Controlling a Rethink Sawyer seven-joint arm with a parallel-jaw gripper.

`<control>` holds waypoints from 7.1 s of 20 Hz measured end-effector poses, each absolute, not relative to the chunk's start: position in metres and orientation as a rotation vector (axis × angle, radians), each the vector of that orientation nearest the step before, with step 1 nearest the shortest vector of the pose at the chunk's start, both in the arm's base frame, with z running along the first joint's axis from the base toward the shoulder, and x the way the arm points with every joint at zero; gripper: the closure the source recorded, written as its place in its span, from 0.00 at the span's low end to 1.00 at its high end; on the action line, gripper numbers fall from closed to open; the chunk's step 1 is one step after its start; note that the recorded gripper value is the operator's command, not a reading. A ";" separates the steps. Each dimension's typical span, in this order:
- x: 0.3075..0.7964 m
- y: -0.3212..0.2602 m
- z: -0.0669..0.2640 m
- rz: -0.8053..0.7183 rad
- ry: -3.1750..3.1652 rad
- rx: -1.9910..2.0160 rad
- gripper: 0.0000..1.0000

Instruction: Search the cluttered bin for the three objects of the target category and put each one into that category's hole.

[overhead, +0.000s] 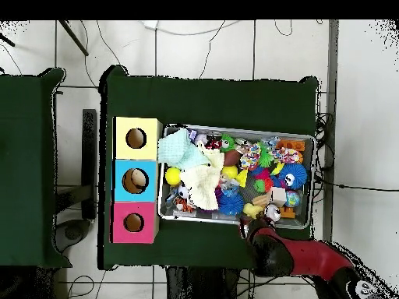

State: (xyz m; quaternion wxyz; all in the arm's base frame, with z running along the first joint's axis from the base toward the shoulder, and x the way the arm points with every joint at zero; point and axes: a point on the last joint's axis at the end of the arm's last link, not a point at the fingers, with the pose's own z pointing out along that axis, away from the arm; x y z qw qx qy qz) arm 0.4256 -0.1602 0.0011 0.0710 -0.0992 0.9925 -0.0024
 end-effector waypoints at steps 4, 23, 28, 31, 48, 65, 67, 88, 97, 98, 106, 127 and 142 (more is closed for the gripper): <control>0.424 -0.147 -0.008 -0.028 2.929 -0.339 0.00; 0.418 -0.145 -0.030 -0.034 2.832 -0.305 0.00; 0.416 -0.155 -0.029 -0.025 2.837 -0.260 0.00; 0.414 -0.161 -0.027 -0.022 2.842 -0.238 0.00; 0.414 -0.169 -0.027 -0.003 2.857 -0.202 0.00; 0.433 -0.177 -0.047 0.012 2.828 -0.180 1.00; 0.434 -0.176 -0.047 0.011 2.827 -0.184 1.00; 0.451 -0.148 0.063 -0.023 2.970 -0.122 1.00; 0.471 -0.142 0.146 -0.080 3.062 -0.034 1.00; 0.475 -0.142 0.153 -0.089 3.051 -0.031 1.00; 0.487 -0.136 0.165 -0.099 3.013 -0.046 0.00; 0.452 -0.113 0.012 0.132 2.978 -0.148 0.00; 0.425 -0.144 -0.016 0.213 2.988 -0.054 0.00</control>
